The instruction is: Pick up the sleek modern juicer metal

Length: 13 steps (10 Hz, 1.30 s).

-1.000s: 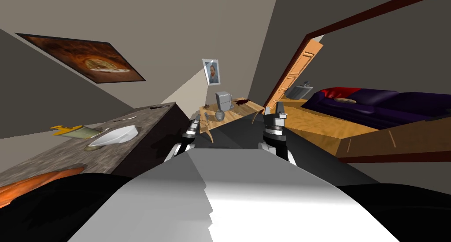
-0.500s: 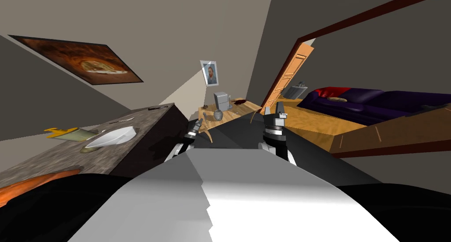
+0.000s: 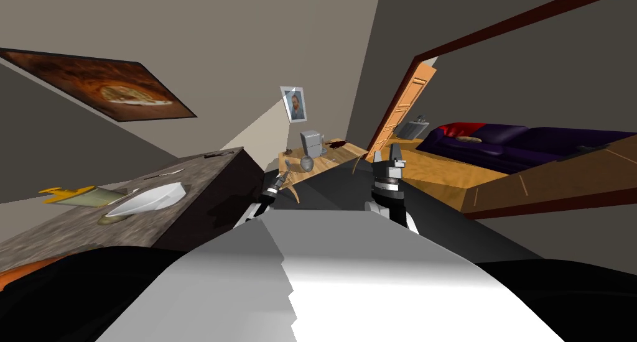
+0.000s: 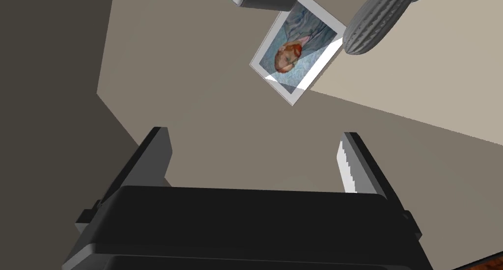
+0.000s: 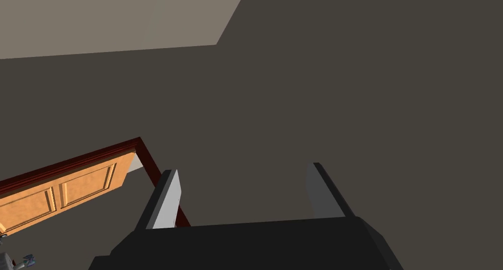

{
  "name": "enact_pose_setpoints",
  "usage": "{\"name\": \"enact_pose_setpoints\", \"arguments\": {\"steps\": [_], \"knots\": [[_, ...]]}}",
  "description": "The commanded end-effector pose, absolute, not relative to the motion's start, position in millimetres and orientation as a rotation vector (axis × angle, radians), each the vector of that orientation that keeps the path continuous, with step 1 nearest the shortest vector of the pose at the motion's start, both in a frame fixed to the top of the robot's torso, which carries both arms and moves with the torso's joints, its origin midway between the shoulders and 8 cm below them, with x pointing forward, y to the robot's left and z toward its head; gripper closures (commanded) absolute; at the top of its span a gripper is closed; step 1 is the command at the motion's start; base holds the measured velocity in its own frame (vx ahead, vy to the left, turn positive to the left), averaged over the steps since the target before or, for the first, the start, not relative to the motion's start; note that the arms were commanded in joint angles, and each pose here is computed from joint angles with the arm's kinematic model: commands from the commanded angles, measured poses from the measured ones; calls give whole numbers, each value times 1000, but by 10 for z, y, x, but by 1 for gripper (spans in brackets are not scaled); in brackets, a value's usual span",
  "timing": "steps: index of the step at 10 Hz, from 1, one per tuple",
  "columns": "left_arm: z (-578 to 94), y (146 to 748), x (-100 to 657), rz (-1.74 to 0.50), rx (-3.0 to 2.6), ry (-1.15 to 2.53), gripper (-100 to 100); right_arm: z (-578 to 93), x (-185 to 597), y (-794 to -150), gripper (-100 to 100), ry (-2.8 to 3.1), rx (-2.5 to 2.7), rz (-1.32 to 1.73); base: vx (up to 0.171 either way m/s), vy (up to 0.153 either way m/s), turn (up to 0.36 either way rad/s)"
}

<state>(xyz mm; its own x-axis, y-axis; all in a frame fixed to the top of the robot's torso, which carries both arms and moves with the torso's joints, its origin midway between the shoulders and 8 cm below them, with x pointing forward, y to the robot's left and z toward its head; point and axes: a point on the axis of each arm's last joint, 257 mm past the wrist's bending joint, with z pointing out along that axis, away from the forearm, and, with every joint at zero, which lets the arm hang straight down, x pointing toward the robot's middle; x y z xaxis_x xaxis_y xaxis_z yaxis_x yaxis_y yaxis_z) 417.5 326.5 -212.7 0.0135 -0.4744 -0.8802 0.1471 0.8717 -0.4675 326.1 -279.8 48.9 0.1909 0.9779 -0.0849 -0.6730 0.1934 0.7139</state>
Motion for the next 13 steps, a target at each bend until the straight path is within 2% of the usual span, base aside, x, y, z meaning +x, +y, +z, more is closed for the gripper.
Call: {"name": "enact_pose_setpoints", "arguments": {"steps": [1,13], "knots": [[-2298,3300,4186,-452,-246,1521,-100,489,3261,-2798,0,613,608,1265,37,10,-46],[-3239,3587,4232,-204,-6,1727,-100,489,3260,-2799,0,613,608,1265,64,37,-47]]}}
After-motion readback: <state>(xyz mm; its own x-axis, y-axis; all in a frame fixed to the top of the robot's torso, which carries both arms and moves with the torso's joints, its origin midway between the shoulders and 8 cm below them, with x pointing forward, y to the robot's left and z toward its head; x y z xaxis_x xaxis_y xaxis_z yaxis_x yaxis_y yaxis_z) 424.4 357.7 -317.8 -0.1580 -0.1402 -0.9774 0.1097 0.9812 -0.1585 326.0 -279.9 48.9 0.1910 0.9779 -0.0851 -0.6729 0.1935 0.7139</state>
